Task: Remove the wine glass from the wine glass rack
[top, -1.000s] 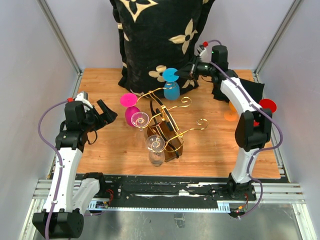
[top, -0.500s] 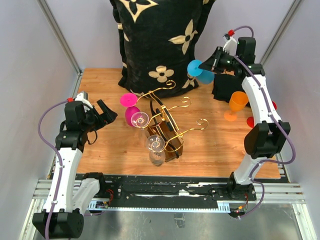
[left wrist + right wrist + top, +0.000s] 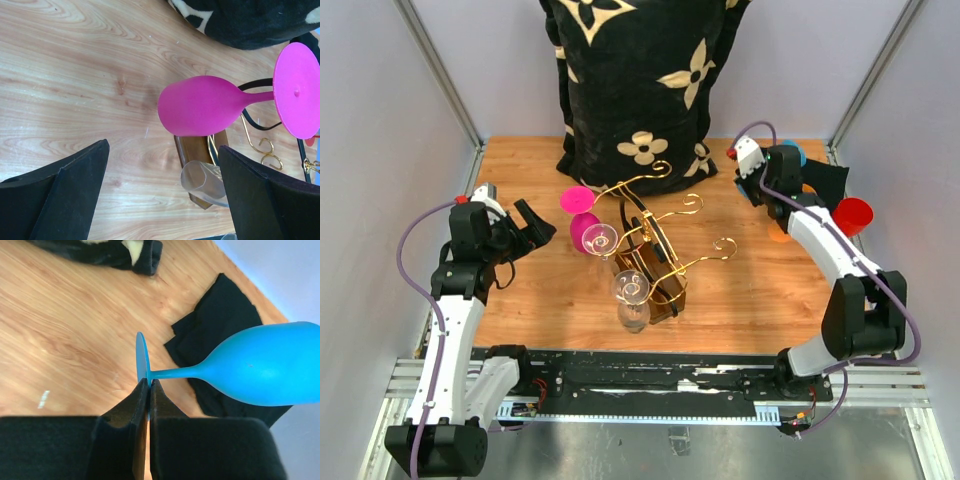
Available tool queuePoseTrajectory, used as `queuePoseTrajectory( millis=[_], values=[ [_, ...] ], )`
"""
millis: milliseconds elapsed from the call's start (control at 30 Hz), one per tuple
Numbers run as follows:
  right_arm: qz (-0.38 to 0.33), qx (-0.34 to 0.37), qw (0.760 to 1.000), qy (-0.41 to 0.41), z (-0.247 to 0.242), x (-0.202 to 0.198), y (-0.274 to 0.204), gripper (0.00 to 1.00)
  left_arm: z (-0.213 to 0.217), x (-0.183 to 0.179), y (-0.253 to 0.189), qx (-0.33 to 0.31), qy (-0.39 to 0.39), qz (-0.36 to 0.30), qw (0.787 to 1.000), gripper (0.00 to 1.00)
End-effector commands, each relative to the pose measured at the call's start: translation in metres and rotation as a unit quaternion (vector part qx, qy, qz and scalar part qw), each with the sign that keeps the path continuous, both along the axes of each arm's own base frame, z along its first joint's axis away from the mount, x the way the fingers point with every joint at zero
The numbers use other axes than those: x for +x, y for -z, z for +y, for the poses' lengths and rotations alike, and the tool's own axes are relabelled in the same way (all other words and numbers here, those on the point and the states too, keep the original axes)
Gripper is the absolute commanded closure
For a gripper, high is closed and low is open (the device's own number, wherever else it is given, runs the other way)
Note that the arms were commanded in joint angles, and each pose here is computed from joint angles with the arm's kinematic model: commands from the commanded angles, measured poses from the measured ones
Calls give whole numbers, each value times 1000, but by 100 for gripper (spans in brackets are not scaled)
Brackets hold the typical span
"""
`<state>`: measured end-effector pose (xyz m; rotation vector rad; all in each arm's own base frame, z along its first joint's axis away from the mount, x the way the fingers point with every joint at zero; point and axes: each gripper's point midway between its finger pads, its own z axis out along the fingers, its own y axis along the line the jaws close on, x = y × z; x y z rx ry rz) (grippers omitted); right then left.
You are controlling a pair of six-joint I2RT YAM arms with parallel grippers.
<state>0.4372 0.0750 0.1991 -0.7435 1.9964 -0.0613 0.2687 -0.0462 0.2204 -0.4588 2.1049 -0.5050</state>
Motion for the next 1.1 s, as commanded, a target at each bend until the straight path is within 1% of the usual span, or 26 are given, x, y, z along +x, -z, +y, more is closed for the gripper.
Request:
queuePoseTrajectory(
  millis=[0,67,200,333,433,533,833,1067],
  values=[
    [-198,-108,973,-49,-8,38,-55,99,-3,1,-2,-6,7,-9,1000,4],
    [-202,-125,969,-74,-4,42,-47,99,-3,0,-2,-7,9,-9,1000,4],
    [-239,-147,953,-113,6,49,-34,99,-3,-1,-4,-5,8,-11,1000,4],
    [-244,-189,943,-125,3,57,-7,99,-3,-1,-4,-4,9,-11,1000,4],
    [-265,-218,930,-131,5,62,6,99,-4,1,-1,-5,11,-10,1000,4],
    [-270,-256,918,-134,6,68,22,99,2,2,2,7,2,0,1000,3],
    [-241,-311,905,-160,19,67,69,99,0,4,1,4,8,-1,1000,3],
    [-233,-343,899,-141,14,66,92,99,-1,3,-2,5,12,-4,1000,3]
  ],
)
